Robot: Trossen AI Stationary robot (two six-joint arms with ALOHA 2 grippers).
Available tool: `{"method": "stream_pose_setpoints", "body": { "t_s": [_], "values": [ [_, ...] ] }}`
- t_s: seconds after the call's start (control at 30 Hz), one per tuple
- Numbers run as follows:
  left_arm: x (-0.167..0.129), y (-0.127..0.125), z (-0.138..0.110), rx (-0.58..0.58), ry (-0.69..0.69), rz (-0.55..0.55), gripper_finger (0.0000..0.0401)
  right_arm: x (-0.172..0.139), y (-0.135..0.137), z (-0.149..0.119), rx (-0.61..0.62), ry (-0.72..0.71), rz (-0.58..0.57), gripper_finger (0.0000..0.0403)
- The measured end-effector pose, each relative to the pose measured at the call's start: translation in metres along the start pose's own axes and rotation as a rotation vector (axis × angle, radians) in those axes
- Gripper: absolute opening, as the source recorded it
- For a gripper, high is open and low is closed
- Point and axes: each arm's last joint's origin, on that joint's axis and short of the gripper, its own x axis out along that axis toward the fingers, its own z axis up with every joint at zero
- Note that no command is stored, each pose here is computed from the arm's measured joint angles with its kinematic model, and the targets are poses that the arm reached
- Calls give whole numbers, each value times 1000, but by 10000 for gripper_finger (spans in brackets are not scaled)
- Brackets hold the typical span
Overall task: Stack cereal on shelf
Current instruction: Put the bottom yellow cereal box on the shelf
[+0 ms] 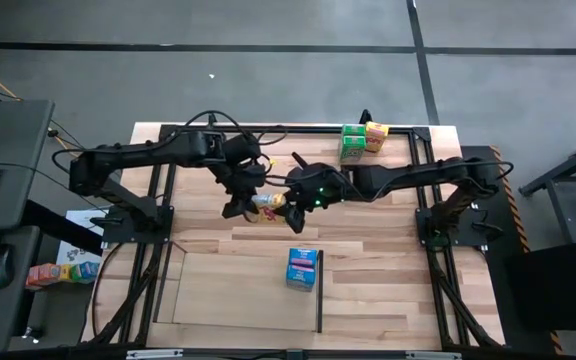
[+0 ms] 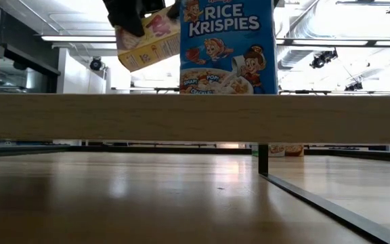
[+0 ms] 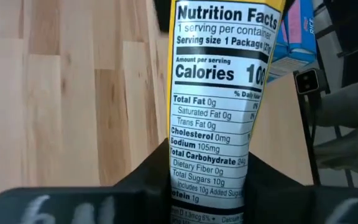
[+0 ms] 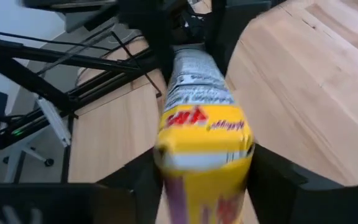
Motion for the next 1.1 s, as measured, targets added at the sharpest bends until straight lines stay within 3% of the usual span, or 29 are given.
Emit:
{"method": "stream_pose_setpoints", "body": {
  "t_s": [0.13, 0.23, 0.4, 0.53, 0.63, 0.77, 0.93, 1.1],
  "values": [
    [-18, 3, -8, -27, 3, 72, 87, -25, -6, 6, 5, 39, 9, 242],
    [-39, 1, -13, -25, -57, 104, 89, -47, -10, 5, 28, 87, -46, 259],
    [-73, -10, -21, -1, -336, 155, 87, -79, -8, -3, 20, 168, -118, 263],
    [-83, -21, -32, 5, -620, 143, 86, -99, 2, -11, -17, 186, -158, 264],
    [-74, -27, -45, -11, -779, 77, 86, -109, 8, -17, -42, 189, -213, 264],
    [-45, -26, -63, -68, -885, -35, 86, -115, 14, -26, -50, 210, -268, 264],
    [0, -25, -84, -170, -865, -111, 86, -117, 21, -33, -45, 241, -277, 264],
    [24, -33, -93, -152, -826, -105, 86, -118, 24, -36, -38, 222, -303, 264]
  ]
}}
